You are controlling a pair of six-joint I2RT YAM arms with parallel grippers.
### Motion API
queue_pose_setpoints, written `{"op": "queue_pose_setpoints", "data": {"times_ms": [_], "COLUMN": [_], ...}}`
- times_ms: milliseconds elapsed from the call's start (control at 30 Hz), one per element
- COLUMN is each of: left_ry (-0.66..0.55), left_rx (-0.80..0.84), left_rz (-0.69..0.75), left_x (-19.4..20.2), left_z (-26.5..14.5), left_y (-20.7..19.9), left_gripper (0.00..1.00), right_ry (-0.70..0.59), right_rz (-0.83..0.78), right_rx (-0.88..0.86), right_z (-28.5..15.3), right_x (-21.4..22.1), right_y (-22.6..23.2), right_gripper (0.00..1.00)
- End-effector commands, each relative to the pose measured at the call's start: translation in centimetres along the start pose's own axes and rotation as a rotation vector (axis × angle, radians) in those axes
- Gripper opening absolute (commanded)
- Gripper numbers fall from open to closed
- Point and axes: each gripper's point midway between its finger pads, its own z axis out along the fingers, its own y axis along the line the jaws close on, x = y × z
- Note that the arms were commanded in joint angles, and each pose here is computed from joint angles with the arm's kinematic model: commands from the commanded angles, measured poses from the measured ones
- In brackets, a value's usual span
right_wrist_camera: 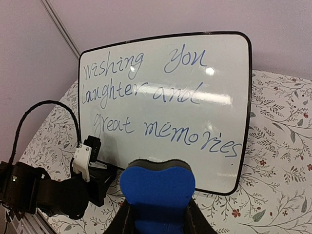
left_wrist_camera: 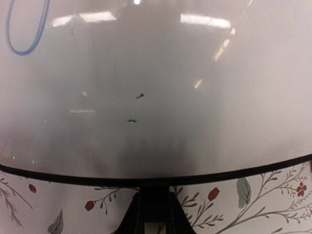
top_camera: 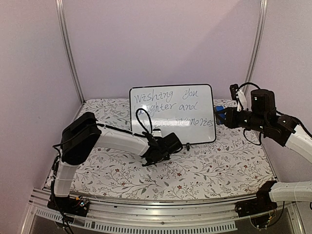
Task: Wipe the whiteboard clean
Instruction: Move the whiteboard to the center of the board.
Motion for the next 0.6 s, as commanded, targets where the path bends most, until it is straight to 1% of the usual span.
{"op": "queue_pose_setpoints", "data": {"times_ms": [0, 133, 233, 367, 567], "left_ry": [0.087, 0.058, 0.065, 0.067, 0.062], "left_rx": [0.006, -0.006, -0.001, 0.013, 0.015], "left_rz": [0.057, 0.054, 0.02, -0.021, -0.027], "left_x": [2.4, 1.8, 1.8, 1.9, 3.7], "left_z": [0.8, 0.8, 0.7, -0.3, -1.8], "left_y": [-0.8, -0.8, -1.0, -1.4, -2.1], "left_gripper": [0.0, 0.0, 0.0, 0.0, 0.0], "right_ry": [-0.022, -0.082, -0.118, -0.127, -0.168], "right_rz": [0.015, 0.003, -0.033, -0.045, -0.061], "right_rx": [-0.031, -0.013, -0.024, -0.029, -0.035], "right_z": [-0.5, -0.9, -1.3, -1.8, -3.1], "right_x": [-1.1, -2.4, -3.7, -5.1, -6.5], "right_y": [0.7, 0.5, 1.0, 1.5, 1.9], "right_gripper": [0.17, 0.17, 0.17, 0.17, 0.18]}}
